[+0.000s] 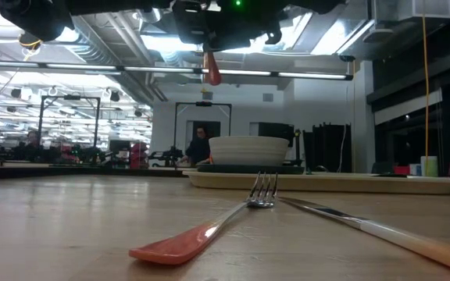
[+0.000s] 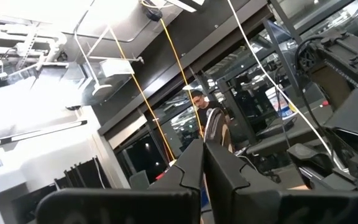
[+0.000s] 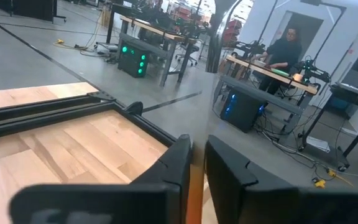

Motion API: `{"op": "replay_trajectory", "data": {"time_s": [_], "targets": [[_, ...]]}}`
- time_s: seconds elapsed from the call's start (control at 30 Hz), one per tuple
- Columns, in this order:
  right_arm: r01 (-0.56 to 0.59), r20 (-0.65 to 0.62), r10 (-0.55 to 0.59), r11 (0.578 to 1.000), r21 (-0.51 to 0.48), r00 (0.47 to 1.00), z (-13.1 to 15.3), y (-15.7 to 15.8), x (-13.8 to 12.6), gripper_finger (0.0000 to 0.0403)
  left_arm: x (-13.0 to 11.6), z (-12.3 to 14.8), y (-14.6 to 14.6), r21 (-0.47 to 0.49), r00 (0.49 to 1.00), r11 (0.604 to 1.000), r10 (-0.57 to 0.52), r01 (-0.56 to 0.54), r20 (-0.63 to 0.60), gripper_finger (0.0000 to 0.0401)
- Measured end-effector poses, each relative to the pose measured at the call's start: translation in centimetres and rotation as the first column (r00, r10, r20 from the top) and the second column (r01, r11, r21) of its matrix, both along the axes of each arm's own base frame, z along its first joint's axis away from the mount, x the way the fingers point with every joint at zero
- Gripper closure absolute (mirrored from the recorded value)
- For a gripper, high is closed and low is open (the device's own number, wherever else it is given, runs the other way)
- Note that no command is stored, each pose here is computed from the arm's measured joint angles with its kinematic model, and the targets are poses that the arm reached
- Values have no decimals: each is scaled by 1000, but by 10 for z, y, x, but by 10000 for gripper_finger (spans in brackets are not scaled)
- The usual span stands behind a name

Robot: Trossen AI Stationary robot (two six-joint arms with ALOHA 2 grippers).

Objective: Set up tray
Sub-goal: Put the orange spoon on the blue napkin on the serving tray

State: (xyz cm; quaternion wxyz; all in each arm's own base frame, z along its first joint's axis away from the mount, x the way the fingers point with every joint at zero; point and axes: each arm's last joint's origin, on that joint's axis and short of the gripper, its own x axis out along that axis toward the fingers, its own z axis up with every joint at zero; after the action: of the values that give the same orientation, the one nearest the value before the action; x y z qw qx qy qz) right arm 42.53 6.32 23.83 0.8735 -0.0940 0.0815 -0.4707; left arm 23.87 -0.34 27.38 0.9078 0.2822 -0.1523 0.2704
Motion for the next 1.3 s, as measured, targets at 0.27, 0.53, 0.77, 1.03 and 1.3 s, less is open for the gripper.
{"op": "replay_trajectory", "data": {"time_s": [0.27, 0.53, 0.77, 1.03, 1.3], "targets": [[5, -3, -5, 1000, -3, 1000, 0, 0, 0, 387, 0, 0, 0, -5, 1000, 1000, -3, 3, -1, 398], [-3, -7, 3, 1000, -4, 1000, 0, 0, 0, 337, 0, -1, 0, -8, 1000, 1000, -5, 5, -4, 399], [-3, -6, 3, 1000, -3, 1000, 0, 1, 0, 330, 0, -1, 0, -22, 1000, 1000, -11, 11, 3, 399], [47, -7, -47, 999, -19, 999, 1, 1, -1, 335, -2, 1, 2, -40, 998, 997, 66, -65, 22, 399], [49, -23, -50, 998, -32, 999, 2, 0, -1, 342, -3, 3, 3, -30, 995, 995, 93, -92, 35, 399]]}}
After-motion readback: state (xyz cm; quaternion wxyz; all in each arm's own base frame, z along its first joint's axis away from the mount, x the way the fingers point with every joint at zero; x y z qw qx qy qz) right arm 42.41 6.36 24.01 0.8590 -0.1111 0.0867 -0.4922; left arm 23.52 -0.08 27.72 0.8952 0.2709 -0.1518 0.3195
